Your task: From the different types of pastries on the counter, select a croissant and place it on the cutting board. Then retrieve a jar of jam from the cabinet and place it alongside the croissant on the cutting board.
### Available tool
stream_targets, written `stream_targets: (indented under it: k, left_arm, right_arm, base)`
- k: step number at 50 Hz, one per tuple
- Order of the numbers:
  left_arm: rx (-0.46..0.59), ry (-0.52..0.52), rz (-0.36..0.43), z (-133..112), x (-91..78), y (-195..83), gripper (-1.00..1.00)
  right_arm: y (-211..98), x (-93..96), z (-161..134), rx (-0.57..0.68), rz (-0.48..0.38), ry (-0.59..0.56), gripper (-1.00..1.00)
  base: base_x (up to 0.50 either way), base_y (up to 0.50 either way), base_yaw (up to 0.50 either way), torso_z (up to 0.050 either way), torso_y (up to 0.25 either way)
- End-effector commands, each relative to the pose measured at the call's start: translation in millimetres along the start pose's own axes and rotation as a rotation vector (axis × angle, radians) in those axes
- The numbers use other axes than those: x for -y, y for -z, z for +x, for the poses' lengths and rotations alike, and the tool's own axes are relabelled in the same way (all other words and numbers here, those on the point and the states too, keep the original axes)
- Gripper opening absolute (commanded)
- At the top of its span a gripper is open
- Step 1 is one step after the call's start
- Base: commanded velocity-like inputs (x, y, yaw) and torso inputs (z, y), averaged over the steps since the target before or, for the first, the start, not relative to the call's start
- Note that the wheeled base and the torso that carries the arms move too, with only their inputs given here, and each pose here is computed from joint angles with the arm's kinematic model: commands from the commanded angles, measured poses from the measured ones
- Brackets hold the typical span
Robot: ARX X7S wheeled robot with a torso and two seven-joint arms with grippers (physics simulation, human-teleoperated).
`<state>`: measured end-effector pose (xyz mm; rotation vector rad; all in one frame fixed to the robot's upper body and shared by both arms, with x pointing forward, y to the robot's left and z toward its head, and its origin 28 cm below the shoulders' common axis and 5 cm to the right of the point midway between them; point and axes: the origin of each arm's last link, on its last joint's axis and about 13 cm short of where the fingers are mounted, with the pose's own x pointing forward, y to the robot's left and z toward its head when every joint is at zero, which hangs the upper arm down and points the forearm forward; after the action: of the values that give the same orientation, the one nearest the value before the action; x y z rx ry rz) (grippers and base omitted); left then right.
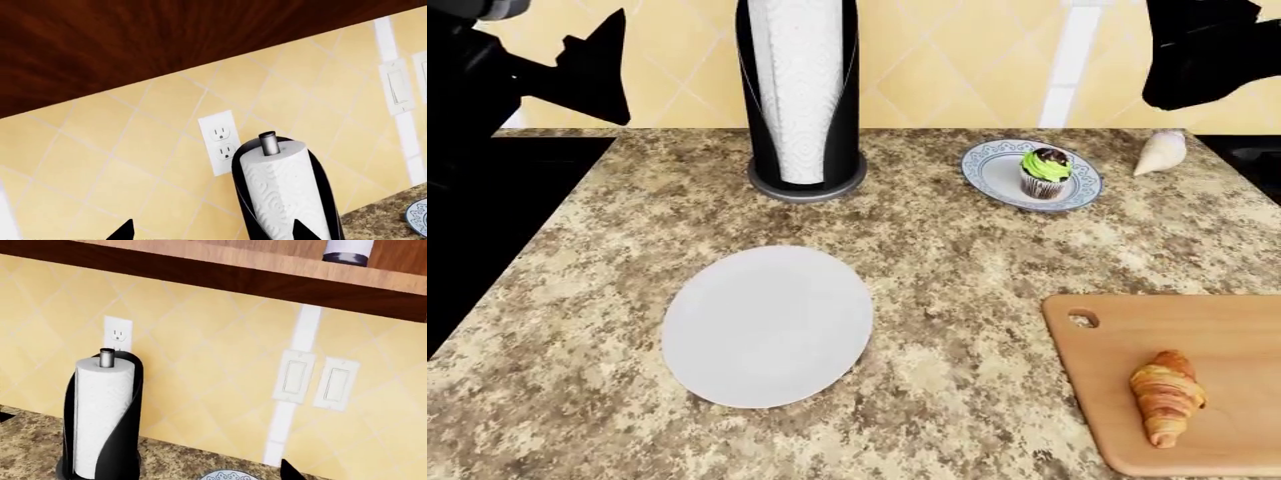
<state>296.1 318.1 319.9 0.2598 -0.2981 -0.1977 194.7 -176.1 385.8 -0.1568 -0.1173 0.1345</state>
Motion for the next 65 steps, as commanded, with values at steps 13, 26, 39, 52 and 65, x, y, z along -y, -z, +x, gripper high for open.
stream_targets:
  k: [13,26,39,52,65]
  left_arm:
    - [0.009,0.006,-0.060,-2.3,4.7,10.0,1.00]
    - [0.002,0.012,-0.075,-2.6,7.3,14.6,1.00]
    - [0.002,0.016,-0.077,-2.0,10.5,14.6,1.00]
    - [0.019,0.016,-0.067,-2.9,11.8,4.9,1.00]
    - [0.031,0.008,-0.063,-2.7,9.6,1.9,1.00]
  right_arm:
    - [-113.2,28.6,54.4,0.260,-0.249,0.145,1.00]
    - [-184.3,37.9,80.5,0.345,-0.272,0.103,1.00]
    - [-202.3,24.3,93.2,0.377,-0.140,-0.022,1.00]
    - [-197.8,16.7,96.5,0.263,-0.171,-0.083,1.00]
    - [-195.8,16.3,100.4,0.298,-0.096,0.067,1.00]
  base:
    - [0.00,0.00,0.00,0.000,0.000]
    - [0.00,0.00,0.00,0.000,0.000]
    - [0.00,0.00,0.00,0.000,0.000]
    - [0.00,0.00,0.00,0.000,0.000]
    - [0.00,0.00,0.00,0.000,0.000]
